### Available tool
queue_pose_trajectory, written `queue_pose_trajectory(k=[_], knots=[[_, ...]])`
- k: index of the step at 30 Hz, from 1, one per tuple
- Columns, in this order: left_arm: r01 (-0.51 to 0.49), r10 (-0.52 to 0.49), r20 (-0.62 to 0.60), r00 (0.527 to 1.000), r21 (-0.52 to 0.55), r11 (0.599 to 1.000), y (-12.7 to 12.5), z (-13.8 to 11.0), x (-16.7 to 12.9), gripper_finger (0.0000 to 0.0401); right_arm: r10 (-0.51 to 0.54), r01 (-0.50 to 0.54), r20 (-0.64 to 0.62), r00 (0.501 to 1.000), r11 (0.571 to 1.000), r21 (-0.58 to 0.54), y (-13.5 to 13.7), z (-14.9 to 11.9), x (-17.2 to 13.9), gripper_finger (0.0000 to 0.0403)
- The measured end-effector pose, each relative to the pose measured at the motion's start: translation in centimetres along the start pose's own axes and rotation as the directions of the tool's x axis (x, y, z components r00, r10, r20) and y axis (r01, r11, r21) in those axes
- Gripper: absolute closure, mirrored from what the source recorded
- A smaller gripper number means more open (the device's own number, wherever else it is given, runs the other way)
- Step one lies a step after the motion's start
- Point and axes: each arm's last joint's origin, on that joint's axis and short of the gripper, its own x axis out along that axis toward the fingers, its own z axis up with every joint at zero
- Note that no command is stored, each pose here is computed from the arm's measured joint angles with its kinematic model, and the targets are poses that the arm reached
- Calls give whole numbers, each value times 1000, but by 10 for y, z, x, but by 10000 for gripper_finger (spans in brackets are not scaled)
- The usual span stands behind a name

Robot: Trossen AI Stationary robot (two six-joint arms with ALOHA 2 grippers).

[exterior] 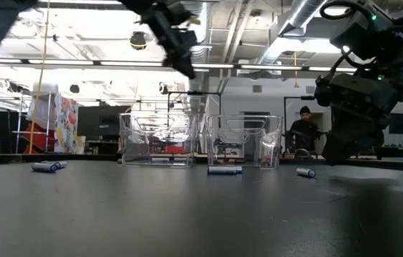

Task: Sort batteries
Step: Put the black battery into the right transparent bin

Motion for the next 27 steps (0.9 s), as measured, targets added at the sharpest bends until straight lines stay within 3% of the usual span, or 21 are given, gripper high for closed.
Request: queue_pose_trajectory(k=[7,15,21,27], knots=[[-94,107,99,989,-125,988,21,-71,-57,352,0,0,1,1000,1000,30,0,0,0,239],[-151,193,133,972,-273,950,1,-171,-111,360,-1,1,0,1000,998,56,0,0,0,239],[-256,298,77,951,-340,905,-10,-219,-118,349,-2,2,-1,1000,998,59,0,0,0,239],[-308,305,-68,950,-354,883,-13,-253,-104,277,-3,3,-2,1000,996,84,0,0,0,239]])
